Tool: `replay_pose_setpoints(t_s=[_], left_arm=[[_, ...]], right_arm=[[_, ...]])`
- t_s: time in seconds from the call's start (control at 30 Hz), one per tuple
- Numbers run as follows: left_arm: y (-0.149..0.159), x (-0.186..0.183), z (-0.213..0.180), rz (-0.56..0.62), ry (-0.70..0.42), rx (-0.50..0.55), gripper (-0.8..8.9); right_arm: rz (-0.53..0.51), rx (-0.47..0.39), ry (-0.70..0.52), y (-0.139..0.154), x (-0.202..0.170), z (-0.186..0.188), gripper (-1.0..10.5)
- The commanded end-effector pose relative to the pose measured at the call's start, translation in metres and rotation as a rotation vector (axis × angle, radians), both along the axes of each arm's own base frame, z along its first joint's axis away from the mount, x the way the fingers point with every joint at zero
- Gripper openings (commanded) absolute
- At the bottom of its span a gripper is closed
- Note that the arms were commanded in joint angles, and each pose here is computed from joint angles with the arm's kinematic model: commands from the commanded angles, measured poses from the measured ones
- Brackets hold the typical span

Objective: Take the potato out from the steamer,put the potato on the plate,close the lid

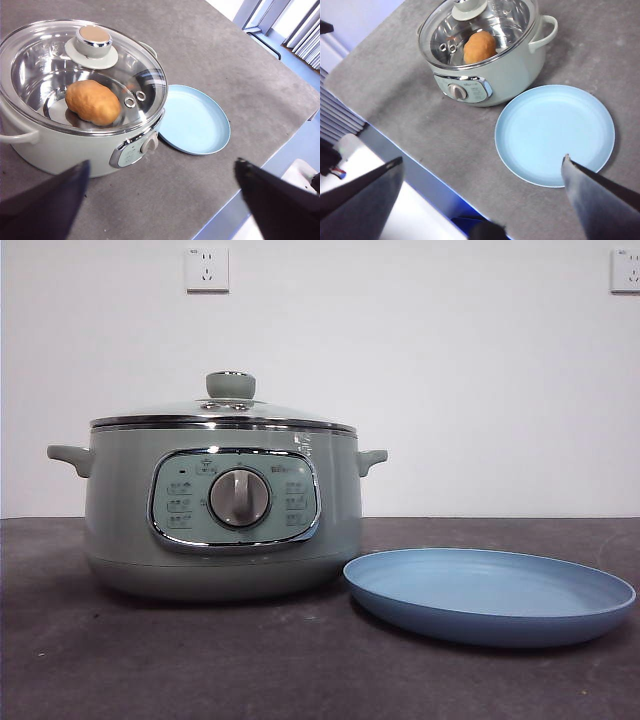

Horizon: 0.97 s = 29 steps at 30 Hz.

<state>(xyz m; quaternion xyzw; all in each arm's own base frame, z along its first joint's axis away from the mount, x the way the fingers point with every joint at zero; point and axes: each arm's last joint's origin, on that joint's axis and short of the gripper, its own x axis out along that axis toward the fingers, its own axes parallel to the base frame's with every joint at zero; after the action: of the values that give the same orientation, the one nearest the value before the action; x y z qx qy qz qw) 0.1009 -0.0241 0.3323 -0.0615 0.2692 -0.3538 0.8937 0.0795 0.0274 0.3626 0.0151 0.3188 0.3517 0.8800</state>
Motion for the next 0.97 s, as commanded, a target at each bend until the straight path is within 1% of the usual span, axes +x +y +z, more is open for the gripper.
replay_pose_setpoints(t_s=[0.03, 0.13, 0.3, 0.4, 0.57, 0.7, 0.83, 0.97], left_arm=[[0.000, 0.001, 0.003, -0.008, -0.046, 0.006, 6.29], [-0.001, 0.006, 0.007, -0.005, -0.080, -0.004, 6.29], [-0.006, 0.024, 0.014, -0.010, -0.080, 0.003, 6.29], [-0.013, 0.042, 0.021, -0.023, -0.082, 0.020, 6.29], [-0.033, 0.082, 0.030, -0.031, -0.116, 0.060, 6.29], [-0.054, 0.119, 0.026, -0.039, -0.113, 0.133, 6.29], [-0.077, 0.154, 0.015, -0.044, -0.099, 0.236, 6.29], [-0.096, 0.183, 0.001, -0.053, -0.066, 0.297, 6.29]], right_arm=[[-0.002, 0.005, 0.000, 0.000, 0.000, 0.001, 6.5], [-0.002, 0.005, 0.000, 0.000, 0.000, 0.001, 6.5], [-0.002, 0.005, 0.002, 0.000, 0.001, 0.001, 6.5], [-0.002, 0.004, 0.011, 0.001, 0.003, 0.000, 6.5], [-0.003, 0.006, 0.024, 0.001, 0.005, -0.001, 6.5], [-0.005, 0.006, 0.035, 0.001, 0.008, -0.001, 6.5], [-0.005, 0.006, 0.038, 0.001, 0.008, -0.001, 6.5], [-0.005, 0.006, 0.038, 0.001, 0.008, -0.001, 6.5]])
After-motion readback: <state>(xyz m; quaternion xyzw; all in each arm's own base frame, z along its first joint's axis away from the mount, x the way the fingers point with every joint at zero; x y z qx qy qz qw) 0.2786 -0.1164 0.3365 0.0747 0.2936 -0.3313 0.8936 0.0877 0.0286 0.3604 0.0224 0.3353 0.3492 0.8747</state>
